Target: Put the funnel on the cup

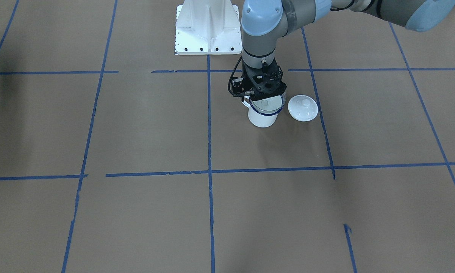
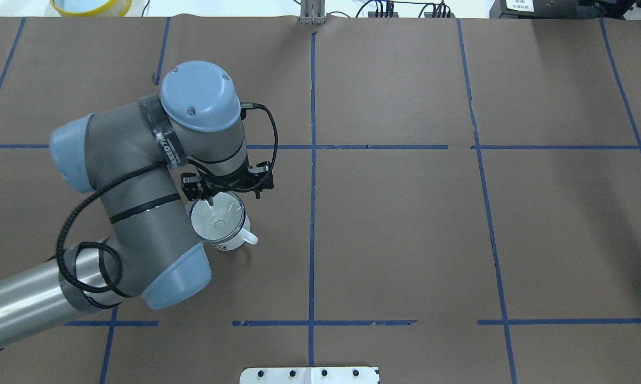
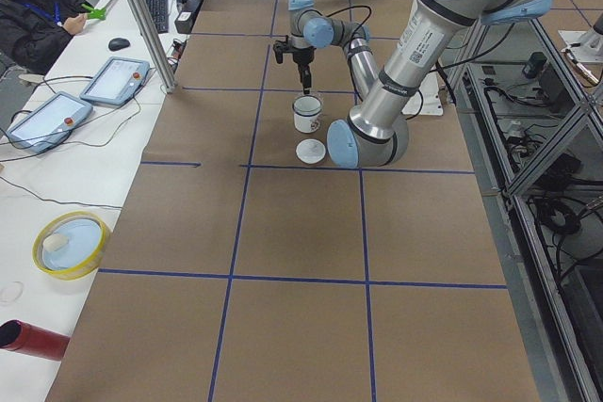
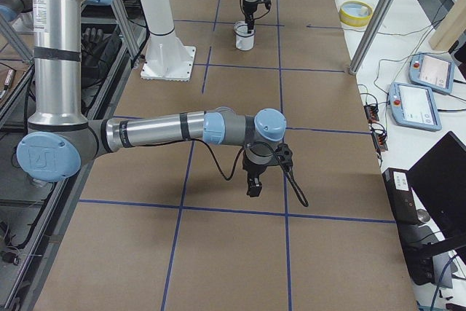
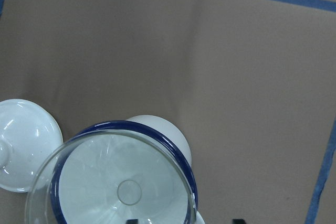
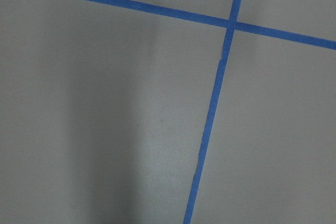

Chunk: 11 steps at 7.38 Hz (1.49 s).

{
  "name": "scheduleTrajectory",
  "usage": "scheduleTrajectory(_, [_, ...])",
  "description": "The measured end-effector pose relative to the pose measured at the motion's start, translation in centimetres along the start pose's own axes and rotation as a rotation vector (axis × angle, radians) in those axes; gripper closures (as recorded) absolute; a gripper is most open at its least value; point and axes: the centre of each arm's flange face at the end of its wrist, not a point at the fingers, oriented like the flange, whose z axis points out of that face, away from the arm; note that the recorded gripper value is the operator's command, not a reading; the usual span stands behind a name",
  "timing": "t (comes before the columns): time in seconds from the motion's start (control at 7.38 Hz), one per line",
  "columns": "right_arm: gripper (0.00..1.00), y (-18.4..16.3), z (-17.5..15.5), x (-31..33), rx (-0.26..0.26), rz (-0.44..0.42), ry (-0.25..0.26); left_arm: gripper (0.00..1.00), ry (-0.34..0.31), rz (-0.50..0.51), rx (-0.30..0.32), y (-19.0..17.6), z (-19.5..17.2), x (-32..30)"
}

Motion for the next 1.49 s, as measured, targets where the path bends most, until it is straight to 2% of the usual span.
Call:
scheduleTrajectory(0.27, [0.0,0.0,0.0,0.0,0.0,0.0,0.0,0.0,0.073,0.148,0.11,-4.1,-5.4,-7.6])
scheduleTrajectory(0.41, [0.0,0.0,0.0,0.0,0.0,0.0,0.0,0.0,0.085,0.237,0.152,-7.2,-7.2,-13.4])
scheduleTrajectory(0.68, [0.0,0.0,0.0,0.0,0.0,0.0,0.0,0.0,0.044,0.426,0.187,-13.4,-9.8,-27.9])
scheduleTrajectory(0.95, [0.0,0.0,0.0,0.0,0.0,0.0,0.0,0.0,-0.065,0.545,0.177,-18.1,-10.6,-45.3])
scheduleTrajectory(1.08, [0.0,0.0,0.0,0.0,0.0,0.0,0.0,0.0,-0.104,0.554,0.15,-18.6,-10.1,-53.4])
scheduleTrajectory(1.22, [0.0,0.0,0.0,0.0,-0.001,0.001,0.0,0.0,-0.122,0.521,0.103,-18.0,-8.3,-59.3])
scheduleTrajectory(1.49, [0.0,0.0,0.0,0.0,-0.001,0.001,0.0,0.0,-0.122,0.439,0.013,-16.8,-4.4,-65.8])
